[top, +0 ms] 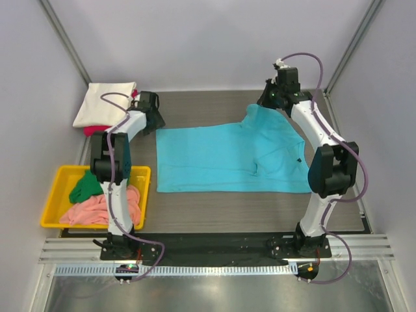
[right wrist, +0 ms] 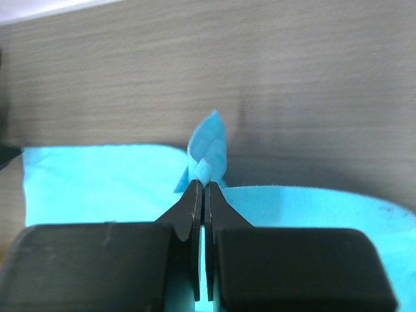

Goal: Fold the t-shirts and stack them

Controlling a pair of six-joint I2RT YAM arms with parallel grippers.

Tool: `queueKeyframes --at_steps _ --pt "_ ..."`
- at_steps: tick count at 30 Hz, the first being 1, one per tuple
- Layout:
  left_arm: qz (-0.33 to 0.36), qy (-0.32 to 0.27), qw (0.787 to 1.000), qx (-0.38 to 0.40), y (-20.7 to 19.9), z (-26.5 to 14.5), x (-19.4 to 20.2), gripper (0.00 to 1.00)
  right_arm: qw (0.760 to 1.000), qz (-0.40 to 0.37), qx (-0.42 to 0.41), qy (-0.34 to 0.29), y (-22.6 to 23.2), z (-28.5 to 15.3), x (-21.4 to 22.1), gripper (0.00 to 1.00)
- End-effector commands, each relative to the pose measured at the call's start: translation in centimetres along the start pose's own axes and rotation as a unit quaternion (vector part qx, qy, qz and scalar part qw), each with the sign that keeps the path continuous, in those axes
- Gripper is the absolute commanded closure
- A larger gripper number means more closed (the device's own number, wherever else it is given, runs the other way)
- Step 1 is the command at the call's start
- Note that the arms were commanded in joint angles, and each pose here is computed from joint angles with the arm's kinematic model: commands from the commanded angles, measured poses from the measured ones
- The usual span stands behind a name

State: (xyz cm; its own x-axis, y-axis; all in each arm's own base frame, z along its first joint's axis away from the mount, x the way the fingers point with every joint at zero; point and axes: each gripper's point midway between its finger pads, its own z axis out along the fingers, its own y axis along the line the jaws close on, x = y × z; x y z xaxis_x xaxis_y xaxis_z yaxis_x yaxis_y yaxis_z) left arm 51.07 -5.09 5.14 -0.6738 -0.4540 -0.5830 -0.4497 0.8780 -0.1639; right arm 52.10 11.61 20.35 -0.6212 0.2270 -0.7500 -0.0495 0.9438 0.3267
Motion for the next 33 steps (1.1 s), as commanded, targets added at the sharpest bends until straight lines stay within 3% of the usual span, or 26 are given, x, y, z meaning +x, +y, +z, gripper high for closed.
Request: queueKeyframes --at_steps 1,13,23,24,27,33 --pt "0.008 -0.011 1.000 0.014 -1.5 0.3 -1.9 0.40 0.998 0.022 -0.048 -0.023 2.4 -2.8 -0.5 0.99" --pt "-0.009 0.019 1.000 0.004 -1.5 3.2 0.6 0.48 0.997 0.018 -0.057 -0.038 2.8 -4.0 -0.9 0.99" --pt "0.000 0.045 0.999 0.008 -1.6 4.9 2.4 0.71 0.998 0.017 -0.045 -0.032 2.0 -3.7 -0.2 0.99" --pt "0.002 0.045 0.999 0.009 -1.6 4.9 2.5 0.82 0.999 0.016 -0.042 -0.030 1.9 -3.6 0.0 0.99" --pt "0.005 0.042 0.999 0.019 -2.0 4.4 2.1 1.00 0.999 0.014 -0.034 -0.030 1.5 -3.5 0.2 0.99" --pt "0.007 0.013 0.999 0.041 -2.8 1.0 0.0 1.00 0.999 0.008 -0.008 -0.041 0.4 -4.8 0.5 0.99"
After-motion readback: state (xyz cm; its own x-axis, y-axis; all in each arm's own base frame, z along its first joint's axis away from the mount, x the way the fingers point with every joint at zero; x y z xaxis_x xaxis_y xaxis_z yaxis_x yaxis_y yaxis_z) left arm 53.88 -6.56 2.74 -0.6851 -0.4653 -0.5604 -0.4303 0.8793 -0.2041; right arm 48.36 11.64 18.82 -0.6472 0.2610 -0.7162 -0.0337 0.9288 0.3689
